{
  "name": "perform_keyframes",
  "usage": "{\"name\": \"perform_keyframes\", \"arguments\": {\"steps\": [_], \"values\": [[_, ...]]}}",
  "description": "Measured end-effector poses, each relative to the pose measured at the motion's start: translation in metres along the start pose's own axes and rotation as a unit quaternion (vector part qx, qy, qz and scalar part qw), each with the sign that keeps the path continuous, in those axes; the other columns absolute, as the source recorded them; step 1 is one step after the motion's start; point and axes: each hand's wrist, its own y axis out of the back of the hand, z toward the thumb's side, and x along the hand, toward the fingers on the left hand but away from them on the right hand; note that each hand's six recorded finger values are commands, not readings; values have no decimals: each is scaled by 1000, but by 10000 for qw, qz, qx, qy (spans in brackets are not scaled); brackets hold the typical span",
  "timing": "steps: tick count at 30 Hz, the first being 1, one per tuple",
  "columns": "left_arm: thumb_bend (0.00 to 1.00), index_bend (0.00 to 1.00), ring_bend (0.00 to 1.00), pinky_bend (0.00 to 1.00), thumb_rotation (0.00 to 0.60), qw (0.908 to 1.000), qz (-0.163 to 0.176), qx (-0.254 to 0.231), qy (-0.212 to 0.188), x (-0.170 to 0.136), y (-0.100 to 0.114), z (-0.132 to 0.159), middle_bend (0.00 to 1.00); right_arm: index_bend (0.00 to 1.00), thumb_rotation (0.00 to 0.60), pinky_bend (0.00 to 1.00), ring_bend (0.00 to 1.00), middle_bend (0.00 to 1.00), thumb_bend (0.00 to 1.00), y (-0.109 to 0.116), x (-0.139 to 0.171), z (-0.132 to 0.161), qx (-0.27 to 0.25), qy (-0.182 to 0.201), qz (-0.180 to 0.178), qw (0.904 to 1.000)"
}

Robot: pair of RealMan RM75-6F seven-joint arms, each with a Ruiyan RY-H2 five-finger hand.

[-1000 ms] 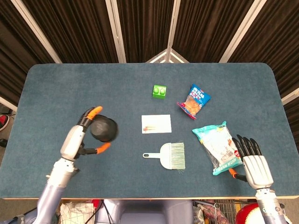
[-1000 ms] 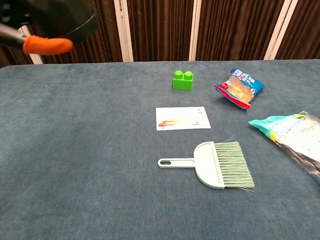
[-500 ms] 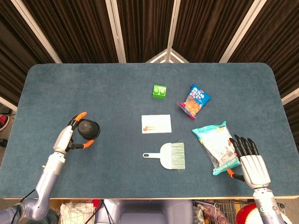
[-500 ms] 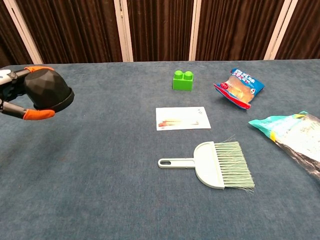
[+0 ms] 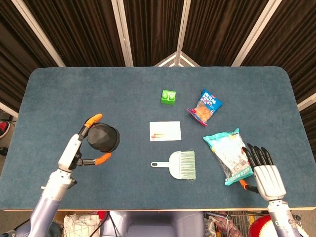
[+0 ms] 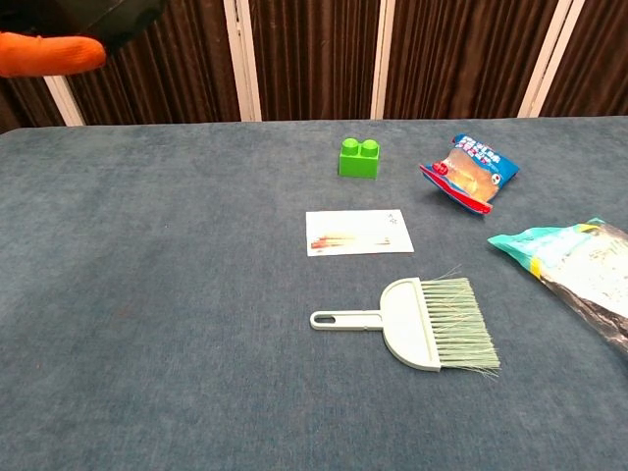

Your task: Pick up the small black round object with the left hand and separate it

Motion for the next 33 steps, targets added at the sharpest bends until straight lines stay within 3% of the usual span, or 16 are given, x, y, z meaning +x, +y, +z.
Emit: {"name": "perform_keyframes", "arguments": {"steps": [4,9,12,17,27,33], "values": [[573,125,0,0,600,9992,1,81,396,-2,9,-40,382,0,600,0,14,0,209,-3,0,1,48,6,45,10000],[573,125,0,0,600,9916,60,794,1021,-3,37,-118,377,0,600,0,15,0,208,-4,-2,4,65,21,74,9999],[574,125,0,0,600,9867,-29,1036,1250,-1,35,-148,378,0,600,0,15,0,209,-3,-2,3,58,12,75,10000],[575,124,0,0,600,9818,-240,1244,1412,6,12,-166,376,0,600,0,14,0,208,-1,-1,2,11,13,73,10000],[577,122,0,0,600,9683,-335,1625,1867,19,-13,-211,374,0,600,0,15,0,208,-2,-2,1,-56,17,67,10000],[580,122,0,0,600,9701,-410,1571,1805,29,-33,-219,367,0,600,0,14,0,209,-3,-4,0,-59,-6,81,9999]]}}
